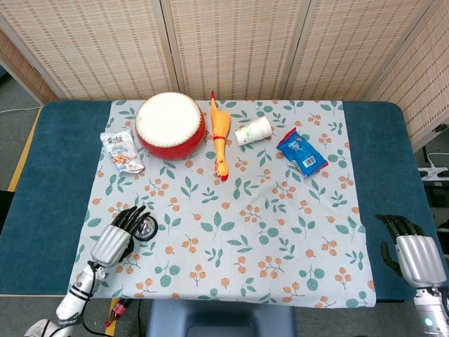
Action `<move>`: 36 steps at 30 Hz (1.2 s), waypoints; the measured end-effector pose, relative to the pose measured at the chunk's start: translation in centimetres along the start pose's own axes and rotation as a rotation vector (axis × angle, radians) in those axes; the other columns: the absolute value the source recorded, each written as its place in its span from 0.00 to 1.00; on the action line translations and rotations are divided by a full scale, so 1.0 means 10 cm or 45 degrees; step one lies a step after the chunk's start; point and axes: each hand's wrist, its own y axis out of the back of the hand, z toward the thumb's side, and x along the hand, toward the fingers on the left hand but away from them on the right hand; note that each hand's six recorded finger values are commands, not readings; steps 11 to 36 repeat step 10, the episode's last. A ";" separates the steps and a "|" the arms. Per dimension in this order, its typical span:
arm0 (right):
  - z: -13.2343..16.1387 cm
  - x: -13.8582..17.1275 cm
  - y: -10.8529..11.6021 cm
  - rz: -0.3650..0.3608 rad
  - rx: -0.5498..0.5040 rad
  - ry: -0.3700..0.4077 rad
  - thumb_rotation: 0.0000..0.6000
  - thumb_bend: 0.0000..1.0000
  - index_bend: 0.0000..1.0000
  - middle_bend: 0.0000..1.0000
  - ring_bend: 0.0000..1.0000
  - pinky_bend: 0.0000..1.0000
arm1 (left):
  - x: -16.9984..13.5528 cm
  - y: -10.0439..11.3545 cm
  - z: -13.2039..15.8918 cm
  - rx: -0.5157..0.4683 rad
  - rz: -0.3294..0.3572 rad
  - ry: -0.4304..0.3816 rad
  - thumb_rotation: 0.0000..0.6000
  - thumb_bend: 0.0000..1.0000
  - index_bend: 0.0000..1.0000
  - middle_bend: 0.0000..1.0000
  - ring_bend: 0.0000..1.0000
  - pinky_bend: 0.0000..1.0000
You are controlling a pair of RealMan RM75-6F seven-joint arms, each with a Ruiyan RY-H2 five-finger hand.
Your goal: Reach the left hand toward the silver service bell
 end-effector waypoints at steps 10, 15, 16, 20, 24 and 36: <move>0.03 -0.01 -0.06 0.010 0.029 0.013 1.00 0.52 0.19 0.21 0.16 0.29 | -0.65 0.71 -0.35 0.160 0.053 0.068 1.00 1.00 0.00 0.00 0.00 0.16; 0.03 -0.01 -0.06 0.010 0.029 0.013 1.00 0.52 0.19 0.21 0.16 0.29 | -0.65 0.71 -0.35 0.160 0.053 0.068 1.00 1.00 0.00 0.00 0.00 0.16; 0.03 -0.01 -0.06 0.010 0.029 0.013 1.00 0.52 0.19 0.21 0.16 0.29 | -0.65 0.71 -0.35 0.160 0.053 0.068 1.00 1.00 0.00 0.00 0.00 0.16; 0.03 -0.01 -0.06 0.010 0.029 0.013 1.00 0.52 0.19 0.21 0.16 0.29 | -0.65 0.71 -0.35 0.160 0.053 0.068 1.00 1.00 0.00 0.00 0.00 0.16; 0.03 -0.01 -0.06 0.010 0.029 0.013 1.00 0.52 0.19 0.21 0.16 0.29 | -0.65 0.71 -0.35 0.160 0.053 0.068 1.00 1.00 0.00 0.00 0.00 0.16; 0.03 -0.01 -0.06 0.010 0.029 0.013 1.00 0.52 0.19 0.21 0.16 0.29 | -0.65 0.71 -0.35 0.160 0.053 0.068 1.00 1.00 0.00 0.00 0.00 0.16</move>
